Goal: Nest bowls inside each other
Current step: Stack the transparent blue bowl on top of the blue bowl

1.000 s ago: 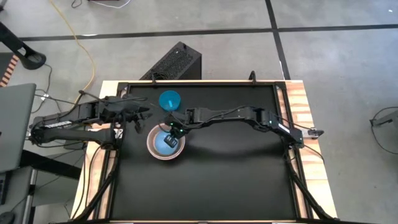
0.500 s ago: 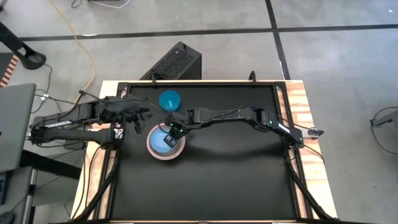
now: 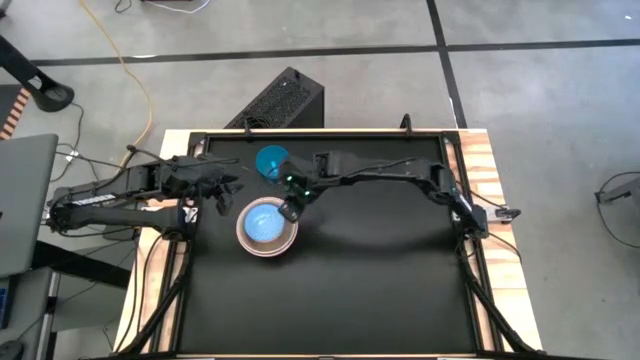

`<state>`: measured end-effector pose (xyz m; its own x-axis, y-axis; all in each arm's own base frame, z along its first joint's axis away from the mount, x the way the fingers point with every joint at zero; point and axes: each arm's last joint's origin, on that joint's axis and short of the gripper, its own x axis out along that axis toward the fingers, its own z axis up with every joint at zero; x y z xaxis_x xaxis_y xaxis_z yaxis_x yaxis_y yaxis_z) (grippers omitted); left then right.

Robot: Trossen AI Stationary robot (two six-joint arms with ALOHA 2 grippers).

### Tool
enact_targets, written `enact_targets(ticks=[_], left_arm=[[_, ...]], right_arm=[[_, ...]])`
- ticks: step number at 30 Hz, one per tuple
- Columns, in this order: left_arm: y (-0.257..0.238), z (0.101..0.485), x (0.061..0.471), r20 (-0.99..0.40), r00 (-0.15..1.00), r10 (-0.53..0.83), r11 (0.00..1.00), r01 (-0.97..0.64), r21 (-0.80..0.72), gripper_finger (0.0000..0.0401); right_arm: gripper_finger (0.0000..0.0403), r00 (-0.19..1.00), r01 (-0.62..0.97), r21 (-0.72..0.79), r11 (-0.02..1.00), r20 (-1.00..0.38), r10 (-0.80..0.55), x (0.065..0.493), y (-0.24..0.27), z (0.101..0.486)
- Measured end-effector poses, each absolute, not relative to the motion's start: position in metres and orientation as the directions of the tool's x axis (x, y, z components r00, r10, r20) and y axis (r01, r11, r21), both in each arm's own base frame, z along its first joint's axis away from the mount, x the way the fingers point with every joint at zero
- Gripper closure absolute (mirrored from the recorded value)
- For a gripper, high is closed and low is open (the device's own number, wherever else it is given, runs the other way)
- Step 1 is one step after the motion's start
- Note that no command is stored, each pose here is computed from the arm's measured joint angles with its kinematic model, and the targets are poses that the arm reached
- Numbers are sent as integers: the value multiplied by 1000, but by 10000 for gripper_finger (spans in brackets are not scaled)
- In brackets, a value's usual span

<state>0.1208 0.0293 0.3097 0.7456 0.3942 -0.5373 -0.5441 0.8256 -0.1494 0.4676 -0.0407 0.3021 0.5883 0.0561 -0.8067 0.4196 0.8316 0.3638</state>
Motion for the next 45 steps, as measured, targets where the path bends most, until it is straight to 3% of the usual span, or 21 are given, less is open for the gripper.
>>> enact_targets(ticks=[5, 9, 16, 23, 29, 35, 38, 43, 45], left_arm=[[50, 301, 138, -577, 638, 509, 728, -677, -106, 260], [98, 279, 168, -673, 616, 410, 715, -675, -182, 260], [204, 227, 173, -850, 390, 354, 553, -820, -146, 260], [238, 188, 181, -901, 378, 211, 590, -785, -191, 260], [247, 173, 186, -908, 357, 217, 583, -794, -172, 260], [249, 163, 187, -924, 317, 215, 580, -803, -140, 262], [250, 161, 188, -925, 314, 215, 589, -797, -134, 290], [250, 161, 188, -924, 318, 212, 605, -785, -132, 387], [250, 162, 188, -922, 327, 207, 607, -782, -141, 394]], right_arm=[[227, 592, 374, 387, 842, -799, 104, 435, -28, 345], [235, 627, 352, 379, 856, -774, 85, 411, -12, 377], [244, 657, 383, 300, 874, -754, -30, 378, 21, 410], [252, 611, 430, 263, 864, -789, -64, 373, 37, 406], [257, 539, 491, 243, 837, -839, -72, 372, 38, 395], [262, 540, 496, 241, 834, -838, -80, 372, 38, 396], [262, 537, 495, 237, 836, -840, -80, 371, 38, 396], [262, 515, 492, 215, 844, -853, -83, 369, 37, 394], [262, 499, 496, 203, 844, -862, -86, 368, 37, 394]])
